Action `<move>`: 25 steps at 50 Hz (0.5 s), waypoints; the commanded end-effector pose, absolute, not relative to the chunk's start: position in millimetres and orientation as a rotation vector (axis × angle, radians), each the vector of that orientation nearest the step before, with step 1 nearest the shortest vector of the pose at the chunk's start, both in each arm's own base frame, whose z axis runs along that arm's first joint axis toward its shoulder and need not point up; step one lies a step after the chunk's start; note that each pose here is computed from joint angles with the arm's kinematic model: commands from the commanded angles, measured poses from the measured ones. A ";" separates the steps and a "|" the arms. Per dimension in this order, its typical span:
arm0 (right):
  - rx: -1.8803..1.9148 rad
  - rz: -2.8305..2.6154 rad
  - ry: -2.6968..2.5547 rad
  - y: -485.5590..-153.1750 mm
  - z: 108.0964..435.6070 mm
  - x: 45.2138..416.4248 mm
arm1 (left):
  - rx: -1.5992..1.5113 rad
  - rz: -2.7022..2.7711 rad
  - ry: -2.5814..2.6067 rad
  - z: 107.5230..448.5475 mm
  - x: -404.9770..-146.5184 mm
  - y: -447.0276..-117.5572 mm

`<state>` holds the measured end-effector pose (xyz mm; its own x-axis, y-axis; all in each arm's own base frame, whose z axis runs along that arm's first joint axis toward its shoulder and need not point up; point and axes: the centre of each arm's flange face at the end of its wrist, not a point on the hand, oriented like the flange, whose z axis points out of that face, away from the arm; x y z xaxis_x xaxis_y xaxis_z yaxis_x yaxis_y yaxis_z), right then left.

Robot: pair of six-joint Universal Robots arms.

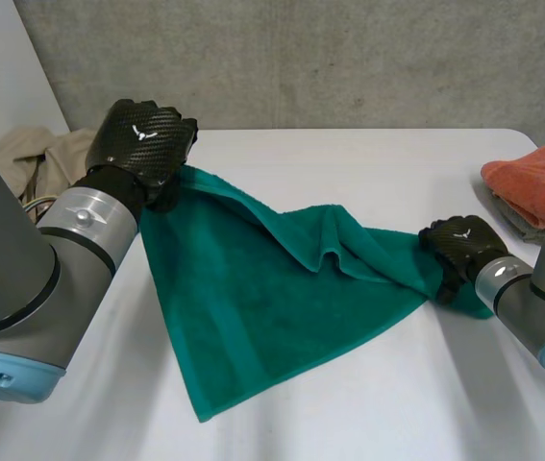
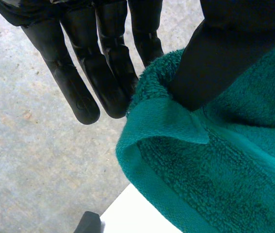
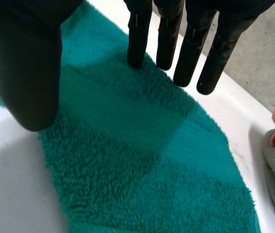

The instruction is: Fold the laundry.

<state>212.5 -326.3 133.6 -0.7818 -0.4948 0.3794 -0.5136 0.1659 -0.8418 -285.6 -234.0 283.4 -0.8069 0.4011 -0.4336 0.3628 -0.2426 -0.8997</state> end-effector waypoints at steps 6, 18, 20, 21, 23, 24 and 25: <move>1.032 1.726 -2.381 -325.8 139.9 207.9 | -0.957 2.278 -1.903 288.8 -284.3 -234.5; 1.010 1.760 -2.006 -341.1 237.0 159.5 | -0.920 2.332 -1.864 307.1 -271.9 -220.3; 1.007 1.791 -1.892 -347.0 258.9 157.4 | -0.916 2.339 -1.859 309.2 -269.8 -217.6; 1.008 1.806 -1.864 -348.8 264.9 158.6 | -0.917 2.338 -1.857 309.3 -269.2 -216.2; 1.007 1.856 -1.811 -354.0 278.9 163.2 | -0.916 2.340 -1.856 309.2 -267.4 -213.1; 1.012 1.870 -1.798 -355.9 281.3 165.8 | -0.918 2.337 -1.859 307.9 -267.1 -212.5; 1.022 1.882 -1.792 -358.8 280.9 169.2 | -0.919 2.335 -1.860 307.4 -266.6 -211.7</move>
